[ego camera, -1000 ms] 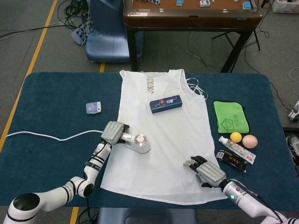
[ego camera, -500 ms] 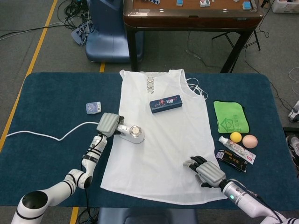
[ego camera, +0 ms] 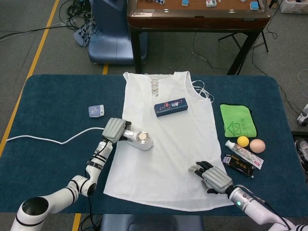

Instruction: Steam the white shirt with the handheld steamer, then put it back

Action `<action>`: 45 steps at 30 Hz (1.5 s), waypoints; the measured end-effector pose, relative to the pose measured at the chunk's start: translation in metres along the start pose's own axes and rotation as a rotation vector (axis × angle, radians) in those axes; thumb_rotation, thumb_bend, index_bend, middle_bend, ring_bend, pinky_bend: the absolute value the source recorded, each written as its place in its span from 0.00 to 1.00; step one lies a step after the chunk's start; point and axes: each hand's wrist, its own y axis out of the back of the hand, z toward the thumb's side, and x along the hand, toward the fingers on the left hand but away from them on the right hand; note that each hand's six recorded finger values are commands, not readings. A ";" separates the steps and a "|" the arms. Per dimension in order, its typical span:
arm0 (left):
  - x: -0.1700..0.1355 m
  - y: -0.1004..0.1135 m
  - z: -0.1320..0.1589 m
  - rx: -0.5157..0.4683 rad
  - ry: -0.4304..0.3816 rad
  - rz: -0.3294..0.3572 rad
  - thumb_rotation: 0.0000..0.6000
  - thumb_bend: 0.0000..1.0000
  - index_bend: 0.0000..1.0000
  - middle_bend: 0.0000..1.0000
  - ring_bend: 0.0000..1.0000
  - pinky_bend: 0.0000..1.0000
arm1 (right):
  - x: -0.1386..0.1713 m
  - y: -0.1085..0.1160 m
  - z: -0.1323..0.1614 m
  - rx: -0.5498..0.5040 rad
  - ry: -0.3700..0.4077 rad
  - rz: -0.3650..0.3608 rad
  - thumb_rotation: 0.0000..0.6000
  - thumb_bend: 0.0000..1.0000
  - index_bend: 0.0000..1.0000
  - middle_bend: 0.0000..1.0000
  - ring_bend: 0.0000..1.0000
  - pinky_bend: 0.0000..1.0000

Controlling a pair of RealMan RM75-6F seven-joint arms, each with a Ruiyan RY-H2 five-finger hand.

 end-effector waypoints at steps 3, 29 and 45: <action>-0.004 -0.001 0.017 -0.013 -0.041 0.002 1.00 0.20 0.83 0.87 0.75 0.78 | 0.001 0.000 0.000 -0.003 0.000 -0.002 1.00 0.74 0.09 0.13 0.01 0.04; 0.002 -0.021 0.031 0.096 -0.051 -0.027 1.00 0.20 0.83 0.87 0.75 0.78 | 0.001 -0.002 -0.002 -0.014 -0.001 0.004 1.00 0.74 0.09 0.13 0.01 0.04; -0.001 -0.005 -0.017 0.144 0.023 -0.013 1.00 0.20 0.83 0.87 0.75 0.78 | -0.001 -0.002 0.001 -0.011 0.005 0.011 1.00 0.74 0.09 0.13 0.01 0.04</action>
